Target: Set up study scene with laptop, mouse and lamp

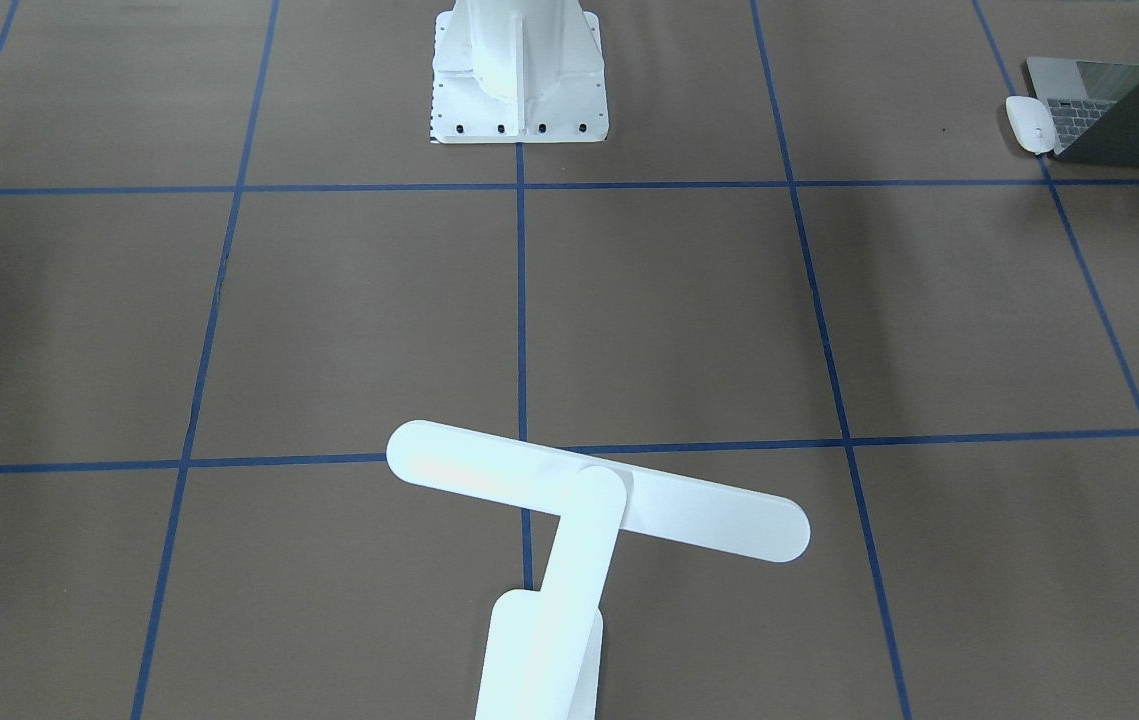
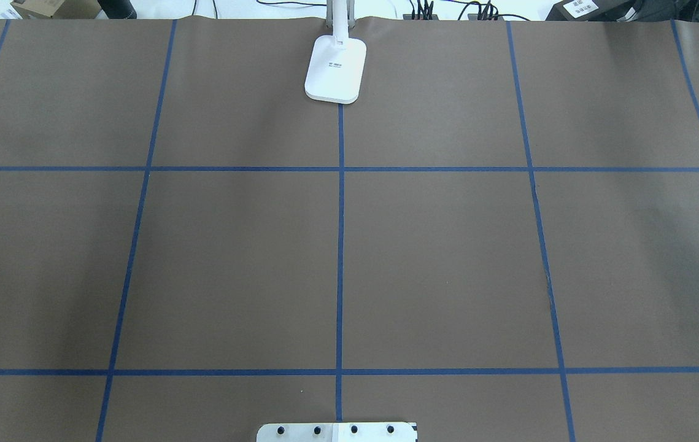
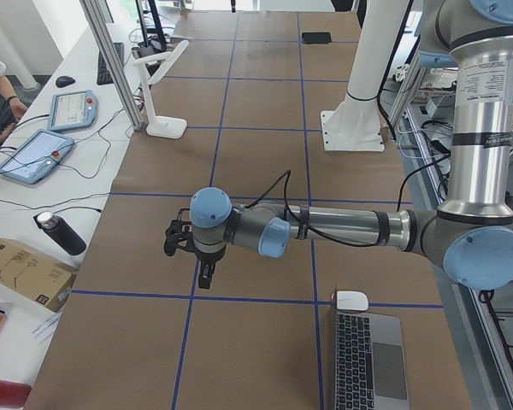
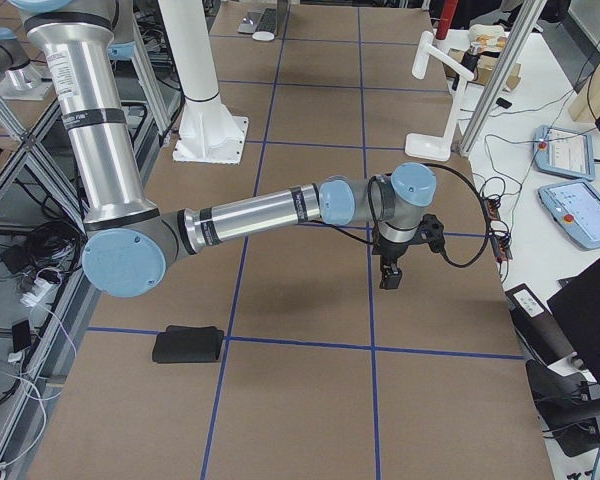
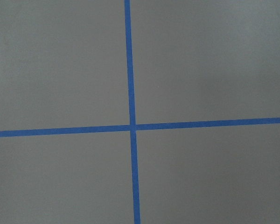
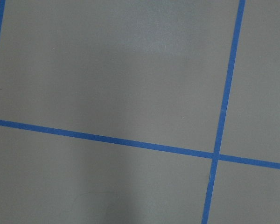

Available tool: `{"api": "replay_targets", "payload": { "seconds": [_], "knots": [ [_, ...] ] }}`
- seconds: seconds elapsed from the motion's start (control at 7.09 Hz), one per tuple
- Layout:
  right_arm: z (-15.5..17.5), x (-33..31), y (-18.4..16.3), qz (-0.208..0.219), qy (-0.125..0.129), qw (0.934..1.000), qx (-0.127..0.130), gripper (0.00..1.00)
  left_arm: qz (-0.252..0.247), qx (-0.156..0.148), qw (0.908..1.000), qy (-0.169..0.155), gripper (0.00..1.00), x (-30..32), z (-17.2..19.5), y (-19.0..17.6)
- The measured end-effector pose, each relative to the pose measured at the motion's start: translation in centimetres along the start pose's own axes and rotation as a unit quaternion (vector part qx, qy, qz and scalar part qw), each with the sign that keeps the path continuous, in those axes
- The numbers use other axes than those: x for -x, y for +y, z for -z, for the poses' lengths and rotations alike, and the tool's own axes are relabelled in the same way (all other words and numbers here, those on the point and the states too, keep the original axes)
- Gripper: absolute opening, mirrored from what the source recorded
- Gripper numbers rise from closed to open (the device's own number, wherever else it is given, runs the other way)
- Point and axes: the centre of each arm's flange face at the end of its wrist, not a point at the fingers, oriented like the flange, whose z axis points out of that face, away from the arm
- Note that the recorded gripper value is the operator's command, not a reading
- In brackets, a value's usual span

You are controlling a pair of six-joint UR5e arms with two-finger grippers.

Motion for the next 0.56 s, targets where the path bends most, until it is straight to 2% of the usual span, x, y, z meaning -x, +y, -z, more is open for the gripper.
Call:
{"api": "replay_targets", "payload": {
  "seconds": [0.56],
  "knots": [
    [-0.38, -0.32, 0.56, -0.003, -0.005, 1.0000, 0.002, 0.99, -0.010, -0.008, 0.9999, 0.003, 1.00, -0.85, 0.92, 0.68]
  ]
}}
